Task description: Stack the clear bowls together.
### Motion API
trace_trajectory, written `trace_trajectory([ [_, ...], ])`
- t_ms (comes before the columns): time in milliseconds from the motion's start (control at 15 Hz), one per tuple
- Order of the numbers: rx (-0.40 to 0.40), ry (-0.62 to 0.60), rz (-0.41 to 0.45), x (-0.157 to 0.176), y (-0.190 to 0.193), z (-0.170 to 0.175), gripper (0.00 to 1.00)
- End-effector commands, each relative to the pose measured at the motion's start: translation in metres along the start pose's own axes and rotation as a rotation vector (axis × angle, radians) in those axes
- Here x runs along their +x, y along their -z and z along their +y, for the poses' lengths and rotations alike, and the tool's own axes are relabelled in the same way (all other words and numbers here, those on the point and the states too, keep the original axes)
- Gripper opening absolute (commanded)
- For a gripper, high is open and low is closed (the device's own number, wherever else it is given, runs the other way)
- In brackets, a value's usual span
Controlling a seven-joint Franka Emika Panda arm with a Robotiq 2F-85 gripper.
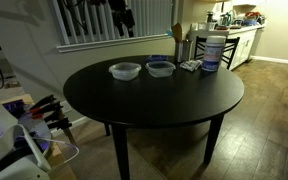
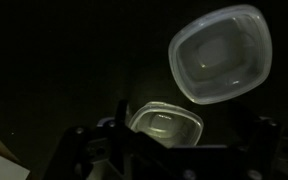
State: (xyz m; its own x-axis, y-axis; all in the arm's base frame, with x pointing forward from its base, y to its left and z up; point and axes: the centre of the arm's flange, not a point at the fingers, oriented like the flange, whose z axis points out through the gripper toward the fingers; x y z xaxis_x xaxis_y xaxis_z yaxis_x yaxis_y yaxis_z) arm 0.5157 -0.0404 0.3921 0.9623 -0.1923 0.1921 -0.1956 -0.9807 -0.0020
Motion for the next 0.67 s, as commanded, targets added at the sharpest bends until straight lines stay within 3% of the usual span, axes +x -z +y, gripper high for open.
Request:
trace_trajectory([
  [0,0.023,-0.17,0.077,0.037,-0.033,0.001,1.0],
  [400,0.014,-0.472,0.188,0.073,-0.083,0.016,1.0],
  [600,0.018,-0.583,0.139,0.082,-0.109,0.026,1.0],
])
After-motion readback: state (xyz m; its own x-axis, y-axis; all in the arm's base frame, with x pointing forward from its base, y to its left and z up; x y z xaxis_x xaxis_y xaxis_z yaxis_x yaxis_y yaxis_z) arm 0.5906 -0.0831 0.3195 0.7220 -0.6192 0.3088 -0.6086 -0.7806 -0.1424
